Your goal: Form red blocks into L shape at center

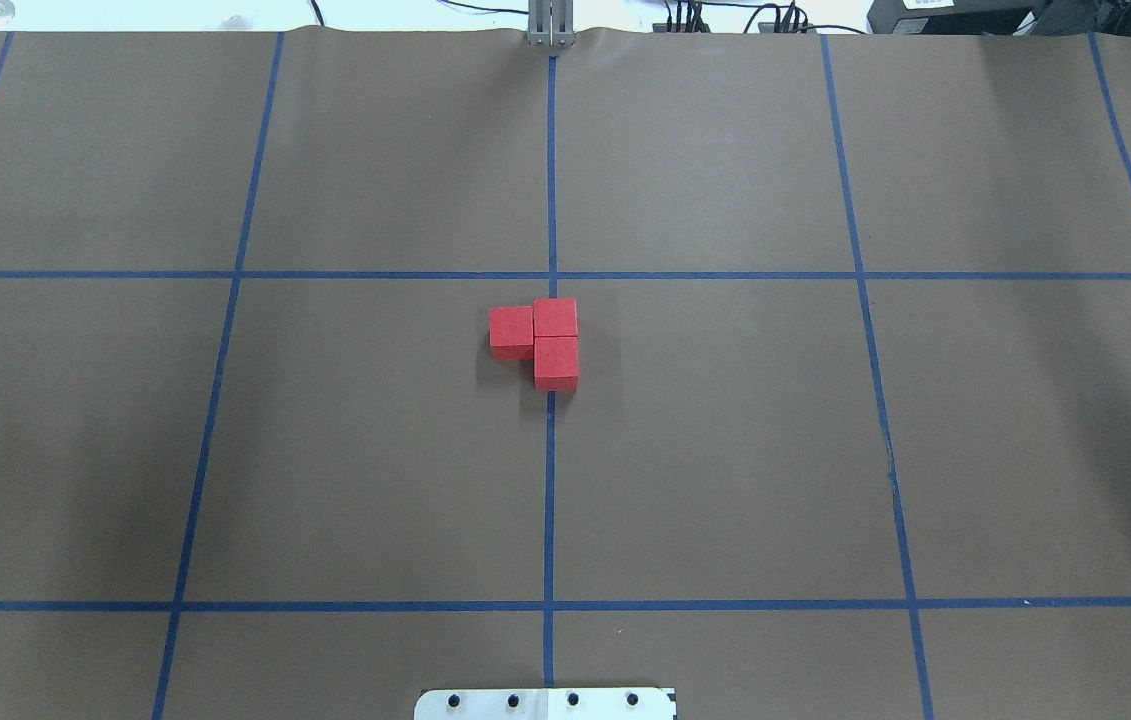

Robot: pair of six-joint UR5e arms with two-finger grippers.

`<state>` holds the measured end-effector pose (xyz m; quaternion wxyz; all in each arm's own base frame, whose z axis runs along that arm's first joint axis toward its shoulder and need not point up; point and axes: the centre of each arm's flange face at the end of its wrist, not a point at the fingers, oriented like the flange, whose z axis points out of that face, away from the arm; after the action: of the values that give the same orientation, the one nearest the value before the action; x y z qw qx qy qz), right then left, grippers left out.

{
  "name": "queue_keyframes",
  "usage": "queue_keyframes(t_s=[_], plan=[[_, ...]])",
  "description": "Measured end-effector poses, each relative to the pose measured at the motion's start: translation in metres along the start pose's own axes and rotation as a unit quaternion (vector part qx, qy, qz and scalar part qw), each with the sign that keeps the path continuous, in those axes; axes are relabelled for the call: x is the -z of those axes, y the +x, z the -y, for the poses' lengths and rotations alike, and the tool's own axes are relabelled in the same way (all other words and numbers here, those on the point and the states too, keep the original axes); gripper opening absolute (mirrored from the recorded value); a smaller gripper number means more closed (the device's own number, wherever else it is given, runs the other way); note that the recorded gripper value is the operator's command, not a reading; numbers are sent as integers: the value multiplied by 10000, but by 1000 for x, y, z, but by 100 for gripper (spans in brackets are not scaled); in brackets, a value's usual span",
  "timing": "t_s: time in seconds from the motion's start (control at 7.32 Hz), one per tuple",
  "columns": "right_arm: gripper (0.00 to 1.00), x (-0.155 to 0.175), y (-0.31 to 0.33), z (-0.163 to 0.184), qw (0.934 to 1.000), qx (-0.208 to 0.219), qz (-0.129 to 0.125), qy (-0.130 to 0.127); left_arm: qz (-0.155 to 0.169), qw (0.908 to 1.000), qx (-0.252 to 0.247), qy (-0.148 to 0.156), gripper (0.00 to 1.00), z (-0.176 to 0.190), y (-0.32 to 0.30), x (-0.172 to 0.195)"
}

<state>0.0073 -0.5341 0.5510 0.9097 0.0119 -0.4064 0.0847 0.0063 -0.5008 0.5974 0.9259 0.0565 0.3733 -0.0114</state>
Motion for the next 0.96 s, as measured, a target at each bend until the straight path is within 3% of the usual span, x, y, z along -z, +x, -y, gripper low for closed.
queue_keyframes(t_s=[0.27, 0.96], plan=[[99, -2, 7, -3, 9999, 69, 17, 76, -48, 10000, 2, 81, 100, -10, -30, 12], [99, -13, 32, -7, 10000, 33, -28, -6, -32, 9980, -631, -27, 100, -16, -57, 23]])
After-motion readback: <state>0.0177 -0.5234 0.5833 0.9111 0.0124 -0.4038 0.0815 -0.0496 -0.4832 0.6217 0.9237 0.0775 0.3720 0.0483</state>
